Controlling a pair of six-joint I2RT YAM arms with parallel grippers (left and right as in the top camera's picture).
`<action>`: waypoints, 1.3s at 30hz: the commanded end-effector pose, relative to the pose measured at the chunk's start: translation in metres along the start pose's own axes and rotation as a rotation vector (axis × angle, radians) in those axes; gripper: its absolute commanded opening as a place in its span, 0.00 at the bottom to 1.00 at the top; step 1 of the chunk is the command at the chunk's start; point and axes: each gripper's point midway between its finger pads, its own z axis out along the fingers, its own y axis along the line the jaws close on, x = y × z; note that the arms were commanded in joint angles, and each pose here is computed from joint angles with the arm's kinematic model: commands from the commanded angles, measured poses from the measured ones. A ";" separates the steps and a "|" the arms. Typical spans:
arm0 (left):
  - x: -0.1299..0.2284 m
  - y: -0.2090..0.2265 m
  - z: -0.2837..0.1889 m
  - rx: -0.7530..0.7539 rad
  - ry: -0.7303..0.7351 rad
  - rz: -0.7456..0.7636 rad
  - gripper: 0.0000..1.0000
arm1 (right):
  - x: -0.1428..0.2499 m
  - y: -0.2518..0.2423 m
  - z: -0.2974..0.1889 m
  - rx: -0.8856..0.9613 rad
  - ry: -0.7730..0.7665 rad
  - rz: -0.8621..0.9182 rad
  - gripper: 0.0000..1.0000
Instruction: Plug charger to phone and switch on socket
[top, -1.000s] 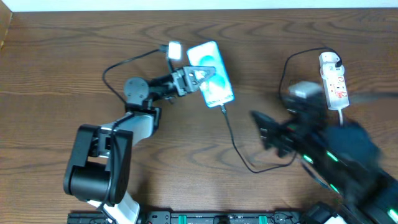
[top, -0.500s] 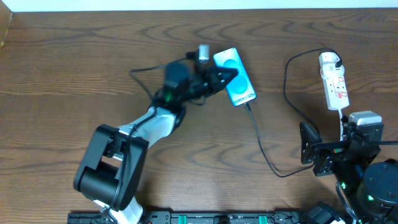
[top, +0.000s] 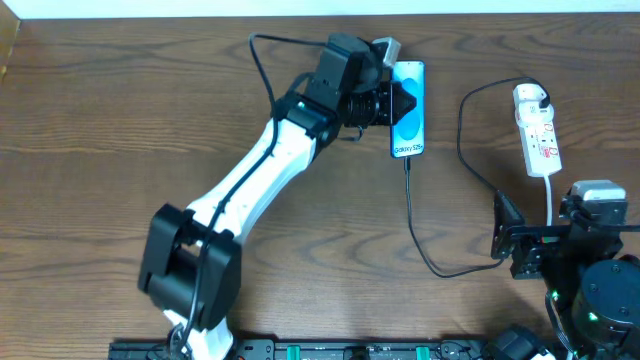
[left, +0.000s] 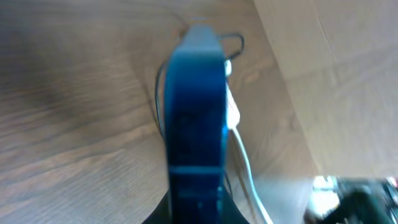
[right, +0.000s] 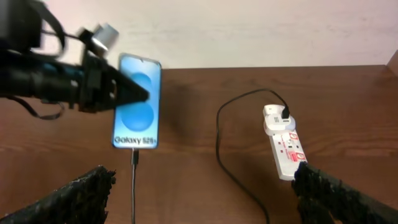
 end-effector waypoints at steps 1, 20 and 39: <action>0.033 0.013 0.022 0.152 0.165 0.005 0.07 | 0.002 -0.003 0.005 0.028 -0.001 0.012 0.91; 0.074 0.102 0.057 0.107 0.283 -0.186 0.08 | 0.029 0.014 0.047 0.070 0.115 0.007 0.98; 0.087 0.146 0.057 -0.145 0.276 -0.238 0.08 | 0.045 0.031 0.081 0.115 0.193 0.129 0.99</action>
